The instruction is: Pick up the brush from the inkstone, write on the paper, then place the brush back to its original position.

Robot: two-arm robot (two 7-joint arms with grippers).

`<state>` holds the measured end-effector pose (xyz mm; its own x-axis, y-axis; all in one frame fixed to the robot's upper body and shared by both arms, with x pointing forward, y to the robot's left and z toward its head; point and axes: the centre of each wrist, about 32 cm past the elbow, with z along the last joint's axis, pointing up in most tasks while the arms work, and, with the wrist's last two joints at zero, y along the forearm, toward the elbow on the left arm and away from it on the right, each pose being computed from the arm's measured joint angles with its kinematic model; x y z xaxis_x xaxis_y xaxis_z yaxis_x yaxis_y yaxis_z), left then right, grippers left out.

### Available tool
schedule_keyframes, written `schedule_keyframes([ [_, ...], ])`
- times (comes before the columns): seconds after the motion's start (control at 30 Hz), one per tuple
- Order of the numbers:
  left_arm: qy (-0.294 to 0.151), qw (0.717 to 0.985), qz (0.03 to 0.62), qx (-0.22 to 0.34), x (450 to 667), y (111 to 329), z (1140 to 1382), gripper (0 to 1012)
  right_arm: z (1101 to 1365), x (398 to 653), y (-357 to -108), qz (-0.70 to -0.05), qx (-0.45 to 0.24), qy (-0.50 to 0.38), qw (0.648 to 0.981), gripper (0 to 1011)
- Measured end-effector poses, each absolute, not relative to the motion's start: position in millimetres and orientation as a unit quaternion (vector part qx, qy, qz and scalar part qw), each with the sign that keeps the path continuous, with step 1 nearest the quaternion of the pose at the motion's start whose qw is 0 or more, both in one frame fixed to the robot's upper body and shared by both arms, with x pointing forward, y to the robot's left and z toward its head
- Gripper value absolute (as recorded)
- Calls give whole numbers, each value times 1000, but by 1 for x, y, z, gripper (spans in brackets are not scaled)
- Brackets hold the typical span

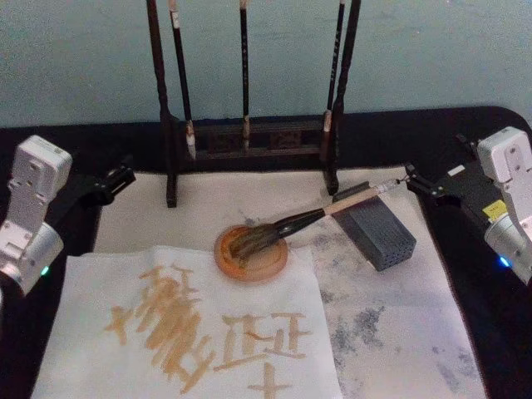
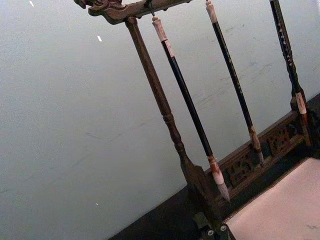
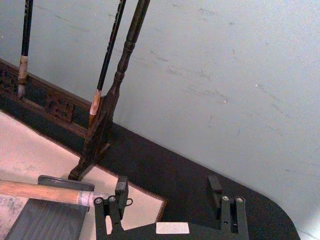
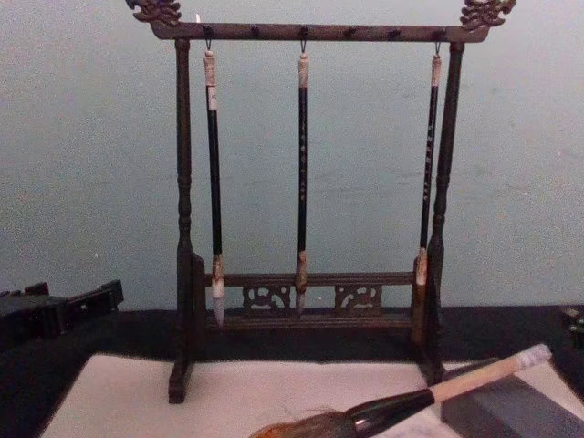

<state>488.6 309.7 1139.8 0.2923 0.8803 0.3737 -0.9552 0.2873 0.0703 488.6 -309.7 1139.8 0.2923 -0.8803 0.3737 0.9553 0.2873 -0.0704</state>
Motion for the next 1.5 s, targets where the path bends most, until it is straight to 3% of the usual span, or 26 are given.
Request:
schedule_keyframes([
  [0.77, -132, 791, 580, 141, 489, 310, 1140, 1002, 1143, 461, -325, -554, -79, -66, 826, 1003],
  [1.17, -132, 791, 580, 141, 489, 310, 1140, 1002, 1138, 443, -327, -518, -16, 15, 855, 1003],
  [1.5, -132, 791, 580, 142, 489, 310, 1140, 1002, 1130, 442, -330, -501, 34, 107, 858, 1003],
])
